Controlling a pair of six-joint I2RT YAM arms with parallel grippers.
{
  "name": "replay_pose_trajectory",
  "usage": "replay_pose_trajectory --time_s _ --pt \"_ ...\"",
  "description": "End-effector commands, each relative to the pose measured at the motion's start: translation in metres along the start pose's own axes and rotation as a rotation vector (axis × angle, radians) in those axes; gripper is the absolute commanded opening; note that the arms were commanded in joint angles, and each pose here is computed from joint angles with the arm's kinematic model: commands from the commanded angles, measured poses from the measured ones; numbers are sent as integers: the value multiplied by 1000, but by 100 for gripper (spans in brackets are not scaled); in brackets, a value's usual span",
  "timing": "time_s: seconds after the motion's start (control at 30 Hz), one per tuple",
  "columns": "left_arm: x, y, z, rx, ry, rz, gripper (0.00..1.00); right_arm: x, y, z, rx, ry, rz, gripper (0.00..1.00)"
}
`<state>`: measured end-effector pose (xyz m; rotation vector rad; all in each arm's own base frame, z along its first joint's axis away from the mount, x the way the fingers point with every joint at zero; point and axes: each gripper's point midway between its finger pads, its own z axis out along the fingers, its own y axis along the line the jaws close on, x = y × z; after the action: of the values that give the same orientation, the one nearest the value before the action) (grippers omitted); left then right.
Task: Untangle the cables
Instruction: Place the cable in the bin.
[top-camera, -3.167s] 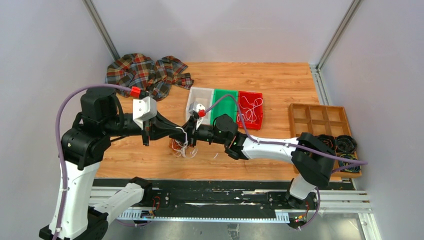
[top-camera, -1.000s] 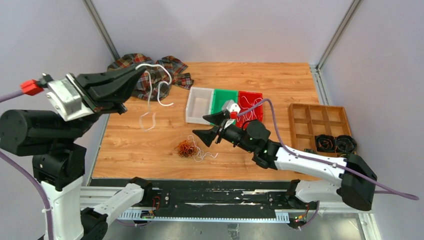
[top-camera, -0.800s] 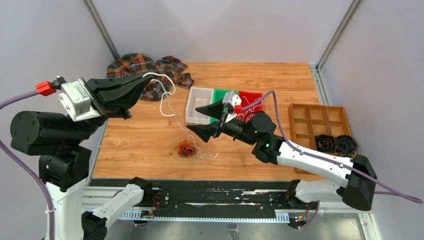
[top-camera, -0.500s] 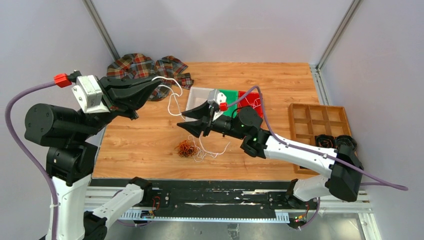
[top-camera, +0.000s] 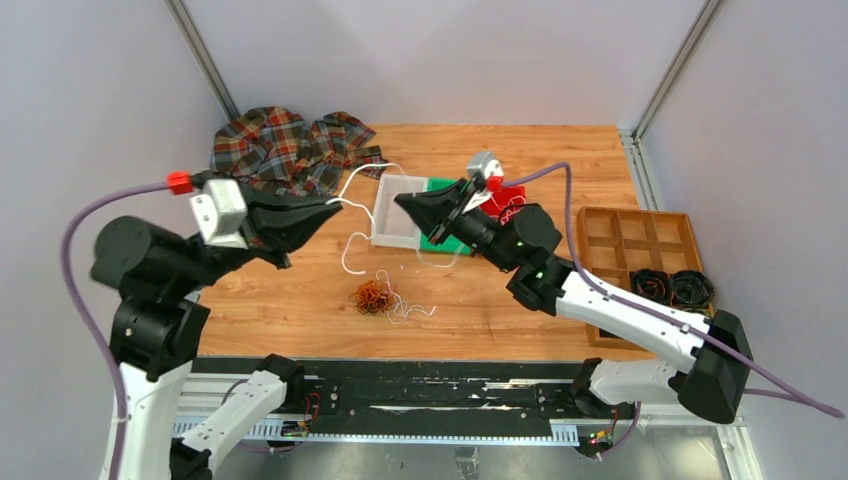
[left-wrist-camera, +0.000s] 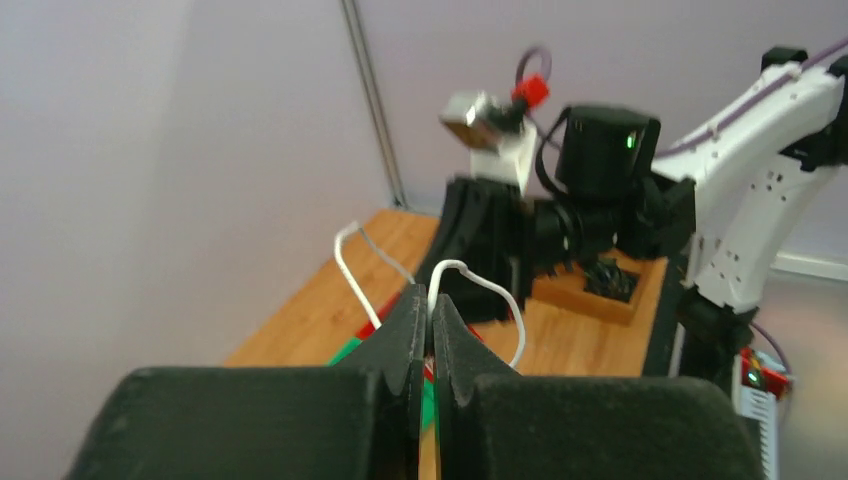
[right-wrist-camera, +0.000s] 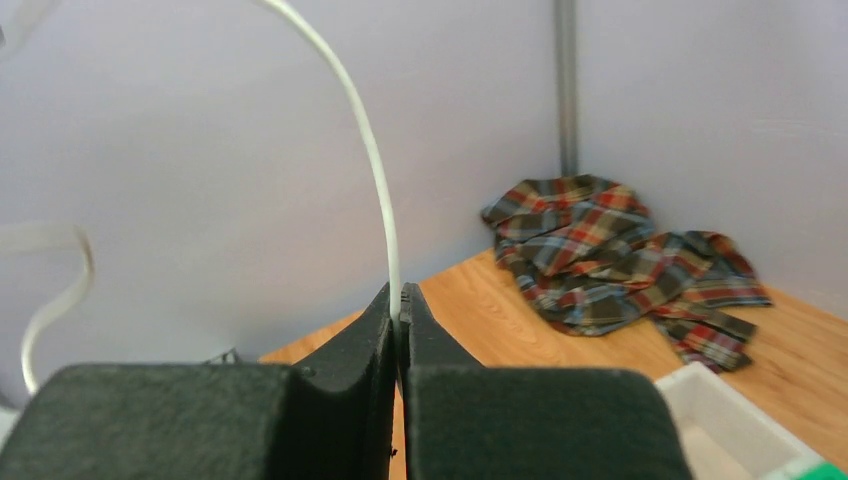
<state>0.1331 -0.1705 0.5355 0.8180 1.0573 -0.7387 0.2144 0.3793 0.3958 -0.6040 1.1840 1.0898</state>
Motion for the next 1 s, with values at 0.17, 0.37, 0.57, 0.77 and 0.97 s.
replay_pose_trajectory --time_s 0.17,0.37,0.57,0.77,0.97 --pt "148 -18 5 122 352 -219 7 -35 -79 -39 283 -115 210 1" --pt "177 -37 20 230 447 -241 65 -55 -106 -59 360 -166 214 1" --pt "192 -43 -5 267 563 -171 98 -84 -140 -84 457 -183 111 1" --pt "195 -35 -21 204 632 -129 98 -93 -169 -97 535 -158 9 1" --pt "198 -19 -28 107 673 -88 98 -84 -191 -103 594 -88 -91 1"
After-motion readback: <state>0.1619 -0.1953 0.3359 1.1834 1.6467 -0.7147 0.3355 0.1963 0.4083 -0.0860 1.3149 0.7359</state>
